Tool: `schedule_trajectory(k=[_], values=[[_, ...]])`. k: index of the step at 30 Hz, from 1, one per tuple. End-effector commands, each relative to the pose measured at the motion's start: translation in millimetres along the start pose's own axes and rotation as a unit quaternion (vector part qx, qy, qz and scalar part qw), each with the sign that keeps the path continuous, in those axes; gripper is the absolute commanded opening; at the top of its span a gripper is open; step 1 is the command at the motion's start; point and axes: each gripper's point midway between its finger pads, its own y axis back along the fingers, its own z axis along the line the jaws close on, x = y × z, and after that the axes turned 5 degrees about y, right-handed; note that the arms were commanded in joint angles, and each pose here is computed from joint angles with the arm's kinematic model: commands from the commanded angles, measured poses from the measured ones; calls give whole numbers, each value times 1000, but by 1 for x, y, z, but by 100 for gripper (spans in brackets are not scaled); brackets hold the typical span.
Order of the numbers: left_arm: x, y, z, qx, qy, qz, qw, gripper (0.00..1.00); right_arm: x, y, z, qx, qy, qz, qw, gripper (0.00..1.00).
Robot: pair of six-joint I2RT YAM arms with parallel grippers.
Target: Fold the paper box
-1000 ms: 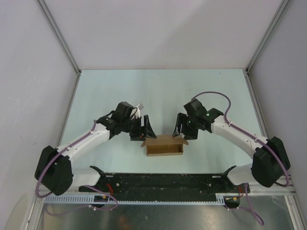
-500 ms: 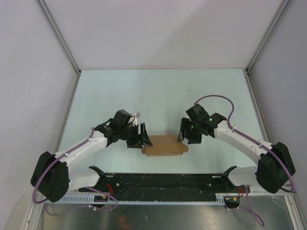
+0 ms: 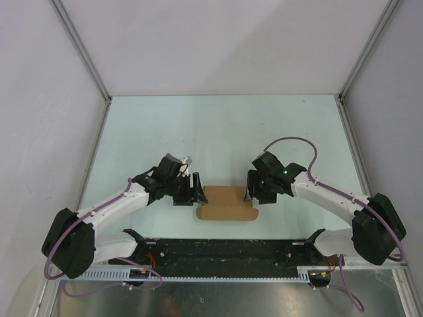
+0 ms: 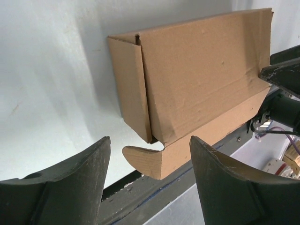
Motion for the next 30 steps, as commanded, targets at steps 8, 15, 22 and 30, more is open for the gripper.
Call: schedule_trajectory(k=[8, 15, 22, 30], values=[[-3, -16, 17, -46, -4, -26, 999, 72, -9, -13, -7, 31, 15, -35, 999, 63], [-7, -18, 26, -71, -9, -48, 996, 69, -12, -16, -8, 40, 30, -57, 997, 62], [-12, -18, 31, -88, -6, -72, 993, 67, -16, -16, -6, 37, 42, -78, 995, 62], [-11, -22, 33, -96, -7, -75, 993, 66, -13, -24, -8, 42, 49, -74, 995, 62]])
